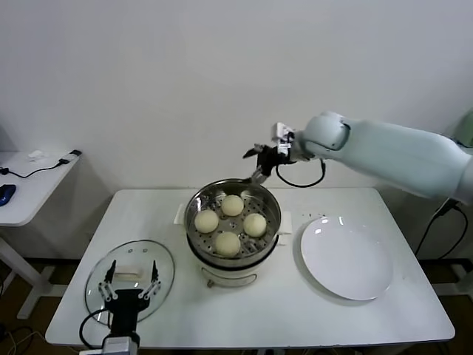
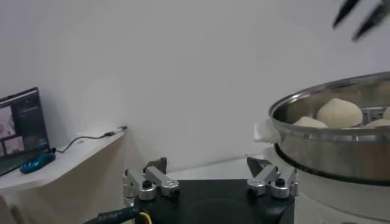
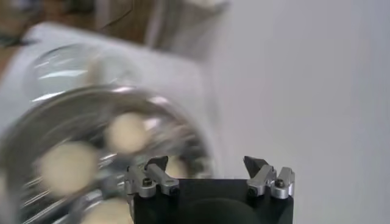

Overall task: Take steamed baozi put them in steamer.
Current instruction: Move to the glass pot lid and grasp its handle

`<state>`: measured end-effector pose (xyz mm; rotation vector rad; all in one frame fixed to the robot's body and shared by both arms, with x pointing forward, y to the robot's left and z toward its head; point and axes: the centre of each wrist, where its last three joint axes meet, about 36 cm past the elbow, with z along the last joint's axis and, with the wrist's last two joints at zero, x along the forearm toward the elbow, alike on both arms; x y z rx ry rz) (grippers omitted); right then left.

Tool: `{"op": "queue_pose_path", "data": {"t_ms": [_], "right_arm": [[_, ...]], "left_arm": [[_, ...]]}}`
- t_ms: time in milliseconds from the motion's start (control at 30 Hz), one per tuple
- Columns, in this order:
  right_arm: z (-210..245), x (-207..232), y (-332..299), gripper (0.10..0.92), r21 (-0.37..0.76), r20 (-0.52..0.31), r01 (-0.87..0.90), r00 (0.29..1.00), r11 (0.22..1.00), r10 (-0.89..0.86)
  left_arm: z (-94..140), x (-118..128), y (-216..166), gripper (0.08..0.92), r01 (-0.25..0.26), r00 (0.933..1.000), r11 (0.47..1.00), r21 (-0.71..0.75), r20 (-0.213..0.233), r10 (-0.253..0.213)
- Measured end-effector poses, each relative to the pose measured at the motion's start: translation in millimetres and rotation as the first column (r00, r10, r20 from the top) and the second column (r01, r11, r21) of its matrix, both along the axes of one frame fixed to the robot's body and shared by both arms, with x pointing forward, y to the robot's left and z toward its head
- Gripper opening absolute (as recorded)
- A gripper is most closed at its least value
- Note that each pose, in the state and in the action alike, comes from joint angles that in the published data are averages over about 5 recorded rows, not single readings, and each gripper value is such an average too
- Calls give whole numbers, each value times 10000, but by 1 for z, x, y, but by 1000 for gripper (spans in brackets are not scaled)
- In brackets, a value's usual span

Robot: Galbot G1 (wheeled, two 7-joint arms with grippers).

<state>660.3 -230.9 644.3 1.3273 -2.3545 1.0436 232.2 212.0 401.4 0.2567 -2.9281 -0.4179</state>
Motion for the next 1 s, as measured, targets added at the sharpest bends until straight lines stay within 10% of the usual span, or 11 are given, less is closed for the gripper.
{"op": "queue_pose_path", "data": {"t_ms": [400, 1000], "right_arm": [[-94, -70, -109, 823, 3320, 663, 3633, 9116, 8705, -4057], [-293, -260, -195, 823, 6075, -1166, 6296, 6738, 4843, -7297]], "left_arm": [[-9, 0, 8, 823, 120, 9999, 9997, 206, -62, -119], [-22, -8, 18, 823, 261, 9996, 9986, 469, 124, -267]]}}
